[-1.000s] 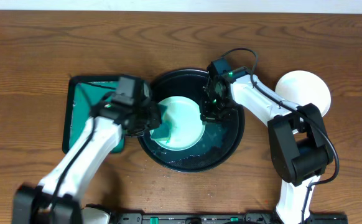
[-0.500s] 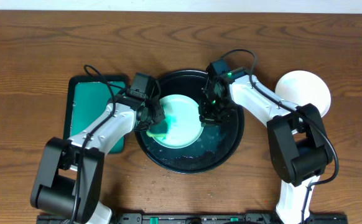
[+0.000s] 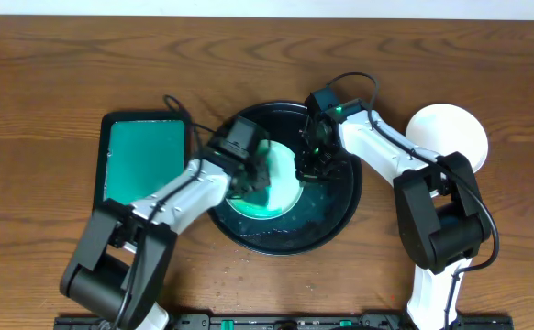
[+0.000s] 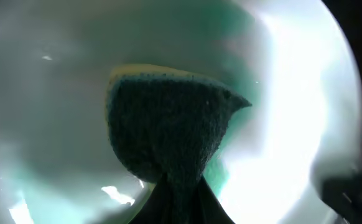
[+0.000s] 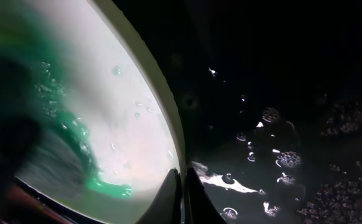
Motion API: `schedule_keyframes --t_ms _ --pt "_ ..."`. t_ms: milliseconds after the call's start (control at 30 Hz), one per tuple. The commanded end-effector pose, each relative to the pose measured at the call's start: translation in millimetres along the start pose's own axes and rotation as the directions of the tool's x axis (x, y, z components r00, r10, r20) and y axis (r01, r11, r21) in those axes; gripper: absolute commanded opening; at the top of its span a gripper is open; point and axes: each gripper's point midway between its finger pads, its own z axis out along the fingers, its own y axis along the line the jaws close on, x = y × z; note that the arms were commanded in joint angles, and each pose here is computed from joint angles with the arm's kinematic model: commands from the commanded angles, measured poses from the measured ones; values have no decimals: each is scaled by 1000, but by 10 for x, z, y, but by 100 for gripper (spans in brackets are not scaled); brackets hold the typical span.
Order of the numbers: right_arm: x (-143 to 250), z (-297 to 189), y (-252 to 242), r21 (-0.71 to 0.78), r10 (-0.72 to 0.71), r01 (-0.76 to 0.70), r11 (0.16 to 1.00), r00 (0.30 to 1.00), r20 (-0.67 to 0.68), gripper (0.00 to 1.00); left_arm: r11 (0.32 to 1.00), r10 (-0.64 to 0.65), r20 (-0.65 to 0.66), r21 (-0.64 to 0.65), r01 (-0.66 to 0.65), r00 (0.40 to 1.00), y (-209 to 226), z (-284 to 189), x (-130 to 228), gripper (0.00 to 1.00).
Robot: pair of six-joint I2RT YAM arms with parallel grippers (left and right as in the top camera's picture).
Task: Clean dirty plates on tray and stack at the side
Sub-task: 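Scrub the plate with the sponge while the right gripper holds its rim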
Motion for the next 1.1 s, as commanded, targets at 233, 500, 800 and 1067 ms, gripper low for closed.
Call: schedule_keyframes --t_ms 233,500,800,1067 --pt "42 21 77 -23 -16 16 1000 1000 -20 1 981 21 -157 195 10 987 -469 125 384 8" --pt "68 20 64 -18 -11 10 1000 999 -31 1 972 -38 43 235 27 998 -415 81 -243 7" --pt "129 18 35 -6 1 -1 1000 998 -55 2 970 -88 177 -210 125 980 691 35 -459 7" --pt "127 17 33 -6 3 -3 1000 998 -55 2 892 -177 114 -401 209 978 1360 -129 -293 7"
